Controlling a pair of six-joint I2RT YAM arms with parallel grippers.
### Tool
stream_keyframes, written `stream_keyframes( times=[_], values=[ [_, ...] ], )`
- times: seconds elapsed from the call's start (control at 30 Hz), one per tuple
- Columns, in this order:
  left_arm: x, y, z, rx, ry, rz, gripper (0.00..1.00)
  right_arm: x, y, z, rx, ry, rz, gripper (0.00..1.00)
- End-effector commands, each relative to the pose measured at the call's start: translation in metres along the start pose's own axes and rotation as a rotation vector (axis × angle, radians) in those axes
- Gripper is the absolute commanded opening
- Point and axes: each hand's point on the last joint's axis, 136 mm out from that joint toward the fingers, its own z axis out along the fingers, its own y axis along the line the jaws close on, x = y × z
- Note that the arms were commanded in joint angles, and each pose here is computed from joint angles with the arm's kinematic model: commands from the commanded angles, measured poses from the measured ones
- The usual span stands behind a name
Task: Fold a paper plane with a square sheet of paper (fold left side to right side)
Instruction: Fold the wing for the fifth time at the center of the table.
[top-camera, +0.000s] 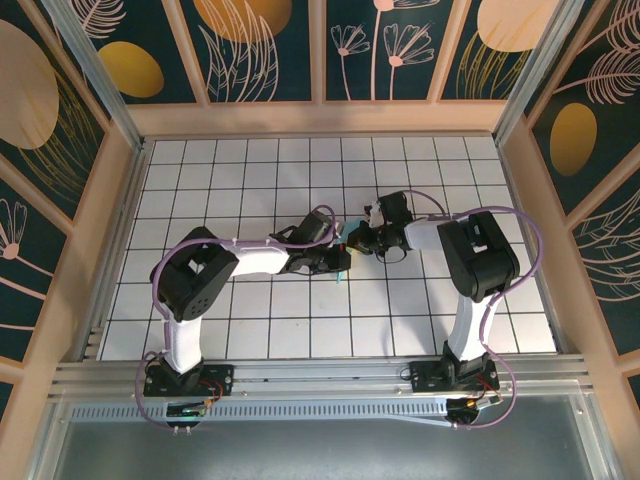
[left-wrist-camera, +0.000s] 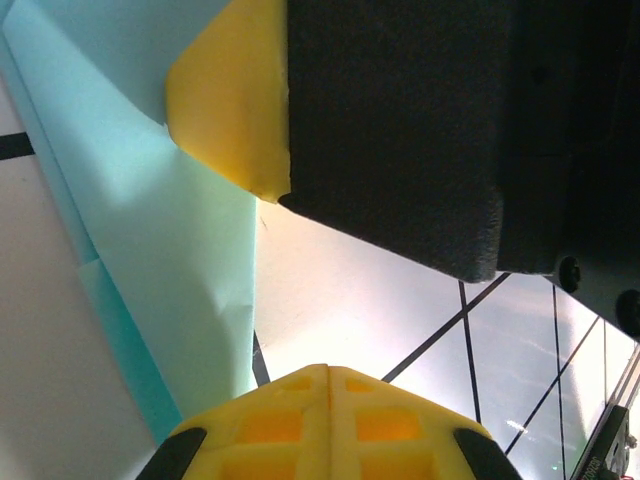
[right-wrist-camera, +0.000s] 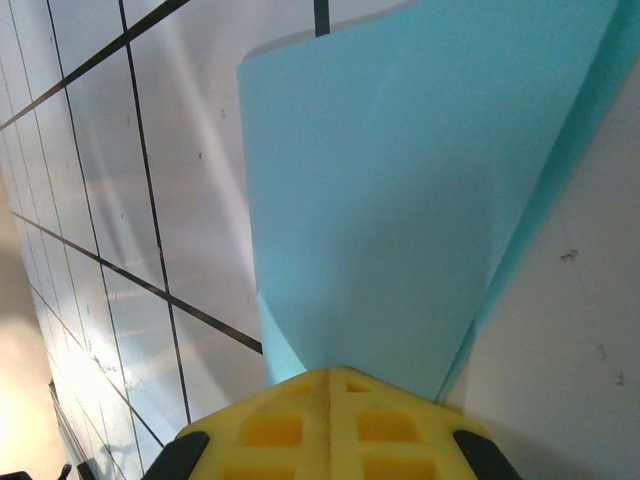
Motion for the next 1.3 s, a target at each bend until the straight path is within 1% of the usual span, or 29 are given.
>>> stream_keyframes(
  times=[0.0, 0.43, 1.27],
  values=[
    [0.006, 0.008, 0.006, -0.011, 0.023, -0.006, 0.03, 0.026, -0.05, 0.013, 0.163, 0.056, 0.051, 0.0],
    [0.014, 0.02, 0.008, -0.034, 0.037, -0.018, 0.02, 0.026, -0.053, 0.014, 0.171, 0.059, 0.056, 0.0],
    [0.02, 0.031, 0.007, -0.07, 0.043, -0.021, 0.02, 0.028, -0.057, 0.015, 0.181, 0.067, 0.062, 0.0]
  ],
)
